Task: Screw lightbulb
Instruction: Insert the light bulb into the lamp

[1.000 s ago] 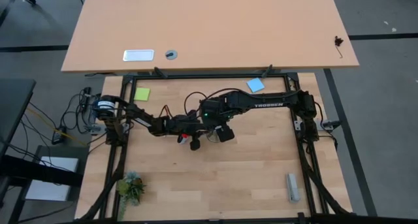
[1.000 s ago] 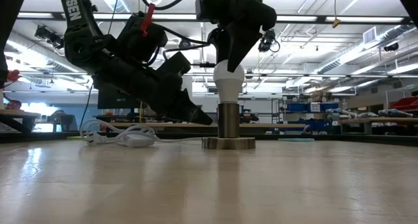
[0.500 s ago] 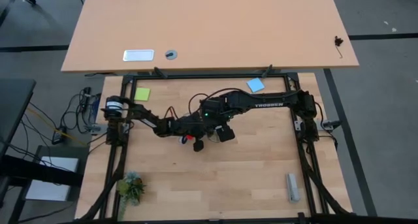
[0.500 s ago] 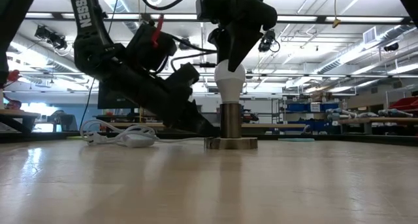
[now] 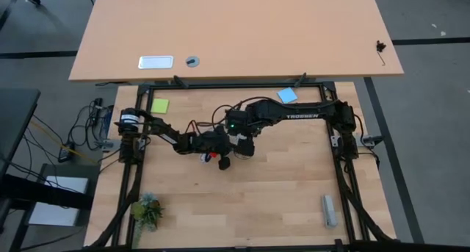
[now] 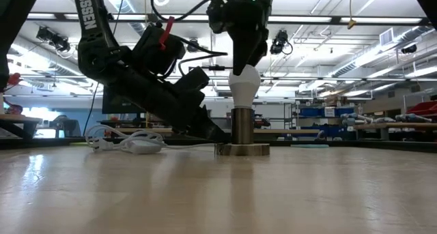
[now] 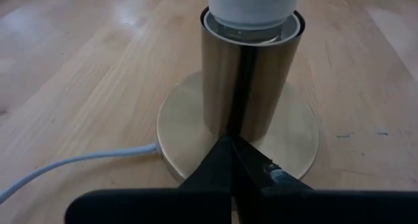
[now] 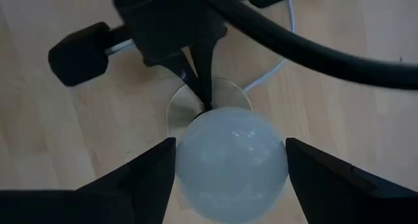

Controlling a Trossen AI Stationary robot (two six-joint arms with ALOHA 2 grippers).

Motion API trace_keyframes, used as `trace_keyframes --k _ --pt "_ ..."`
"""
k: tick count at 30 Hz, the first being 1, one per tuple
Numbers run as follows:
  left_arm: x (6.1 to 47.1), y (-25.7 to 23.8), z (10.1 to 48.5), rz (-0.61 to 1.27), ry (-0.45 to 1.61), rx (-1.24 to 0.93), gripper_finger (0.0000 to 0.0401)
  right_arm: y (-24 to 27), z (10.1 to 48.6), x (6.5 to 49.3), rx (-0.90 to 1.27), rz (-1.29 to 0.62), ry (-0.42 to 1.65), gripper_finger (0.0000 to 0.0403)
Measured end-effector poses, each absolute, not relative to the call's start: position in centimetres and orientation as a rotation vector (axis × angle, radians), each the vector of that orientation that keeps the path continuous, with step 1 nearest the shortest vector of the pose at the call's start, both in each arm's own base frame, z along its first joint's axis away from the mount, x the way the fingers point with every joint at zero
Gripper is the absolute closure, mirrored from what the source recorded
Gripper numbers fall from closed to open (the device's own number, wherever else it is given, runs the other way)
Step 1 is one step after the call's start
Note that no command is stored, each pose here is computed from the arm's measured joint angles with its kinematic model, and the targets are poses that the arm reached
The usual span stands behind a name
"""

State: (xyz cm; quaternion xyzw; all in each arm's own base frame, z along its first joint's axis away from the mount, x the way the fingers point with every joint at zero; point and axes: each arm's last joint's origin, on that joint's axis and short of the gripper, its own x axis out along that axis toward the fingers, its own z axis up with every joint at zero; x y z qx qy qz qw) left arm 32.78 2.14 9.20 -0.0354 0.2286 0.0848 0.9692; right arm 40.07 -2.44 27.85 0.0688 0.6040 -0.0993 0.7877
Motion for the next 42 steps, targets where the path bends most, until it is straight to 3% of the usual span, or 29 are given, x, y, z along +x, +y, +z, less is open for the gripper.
trace_keyframes --k 16,23,32,42 --pt "32.7 2.1 9.1 0.169 0.468 -0.073 0.0401 -1.1 30.4 40.5 -0.142 -0.067 1.208 0.0076" --pt "32.7 2.1 9.1 0.160 0.470 -0.075 0.0401 -1.4 30.6 39.9 -0.392 0.183 1.263 0.0074" --pt "32.7 2.1 9.1 0.156 0.472 -0.074 0.0401 -3.2 29.3 39.7 -0.402 0.293 1.284 0.0087" --pt "32.7 2.1 9.1 0.153 0.471 -0.075 0.0401 -3.3 28.3 39.7 -0.373 0.278 1.302 0.0094"
